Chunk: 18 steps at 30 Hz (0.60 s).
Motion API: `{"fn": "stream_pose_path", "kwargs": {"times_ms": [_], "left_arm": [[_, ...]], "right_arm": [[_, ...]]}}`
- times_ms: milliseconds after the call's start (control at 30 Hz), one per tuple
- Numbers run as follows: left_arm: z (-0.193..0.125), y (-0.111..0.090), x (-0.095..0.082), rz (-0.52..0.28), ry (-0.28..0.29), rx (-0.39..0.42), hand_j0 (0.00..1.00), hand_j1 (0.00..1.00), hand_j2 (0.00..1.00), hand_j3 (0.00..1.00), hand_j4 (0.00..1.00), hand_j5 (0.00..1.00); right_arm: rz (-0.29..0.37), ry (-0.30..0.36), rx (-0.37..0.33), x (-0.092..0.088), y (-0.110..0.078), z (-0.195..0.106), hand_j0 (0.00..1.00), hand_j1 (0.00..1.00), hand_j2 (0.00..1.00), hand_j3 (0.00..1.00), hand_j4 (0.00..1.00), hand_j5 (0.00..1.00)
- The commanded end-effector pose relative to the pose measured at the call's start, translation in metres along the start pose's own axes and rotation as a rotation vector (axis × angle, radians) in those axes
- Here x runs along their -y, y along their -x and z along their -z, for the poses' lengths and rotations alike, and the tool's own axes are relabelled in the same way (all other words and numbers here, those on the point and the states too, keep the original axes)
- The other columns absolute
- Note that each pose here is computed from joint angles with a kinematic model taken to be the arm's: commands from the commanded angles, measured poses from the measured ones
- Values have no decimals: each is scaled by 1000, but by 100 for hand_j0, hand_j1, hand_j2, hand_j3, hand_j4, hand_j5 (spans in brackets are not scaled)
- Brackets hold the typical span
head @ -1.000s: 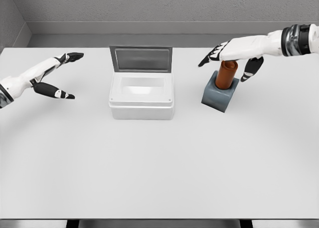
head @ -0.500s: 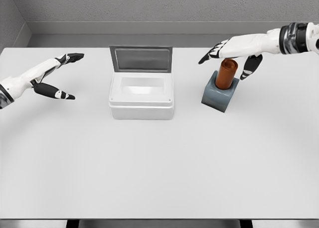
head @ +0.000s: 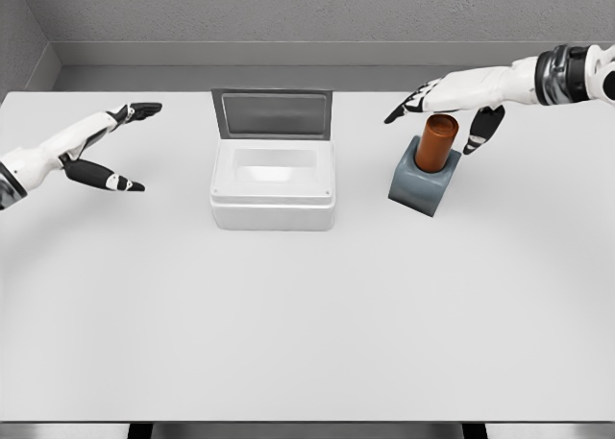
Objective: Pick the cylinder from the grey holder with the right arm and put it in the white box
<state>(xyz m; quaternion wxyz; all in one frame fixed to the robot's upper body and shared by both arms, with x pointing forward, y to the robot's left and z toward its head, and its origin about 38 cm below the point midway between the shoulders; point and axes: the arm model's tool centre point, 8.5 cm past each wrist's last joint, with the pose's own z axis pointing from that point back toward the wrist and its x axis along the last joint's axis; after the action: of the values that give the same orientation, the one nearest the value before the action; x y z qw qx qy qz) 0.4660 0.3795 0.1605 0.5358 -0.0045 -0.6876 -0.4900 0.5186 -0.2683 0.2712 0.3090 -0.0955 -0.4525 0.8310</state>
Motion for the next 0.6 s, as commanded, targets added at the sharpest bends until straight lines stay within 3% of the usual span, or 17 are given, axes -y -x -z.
{"fn": "stream_pose_path", "kwargs": {"times_ms": [0,100,200,433,567], "left_arm": [[-1,0,0,-7,-5,1,100,100,100,100,100,100],[-1,0,0,-7,-5,1,100,100,100,100,100,100],[-1,0,0,-7,-5,1,100,100,100,100,100,100],[0,0,0,-7,-3,1,100,100,100,100,100,100],[0,0,0,-7,-3,1,100,100,100,100,100,100]], "right_arm": [[2,-6,6,1,-2,3,100,100,100,100,100,100],[-4,-8,14,2,-4,4,99,99,99,99,99,99],[-3,-11,9,1,-3,3,91,91,91,91,91,91],[-13,-14,14,1,-6,-1,91,91,91,91,91,91],[-26,-40,29,-3,-11,4,82,82,82,82,82,82]]}}
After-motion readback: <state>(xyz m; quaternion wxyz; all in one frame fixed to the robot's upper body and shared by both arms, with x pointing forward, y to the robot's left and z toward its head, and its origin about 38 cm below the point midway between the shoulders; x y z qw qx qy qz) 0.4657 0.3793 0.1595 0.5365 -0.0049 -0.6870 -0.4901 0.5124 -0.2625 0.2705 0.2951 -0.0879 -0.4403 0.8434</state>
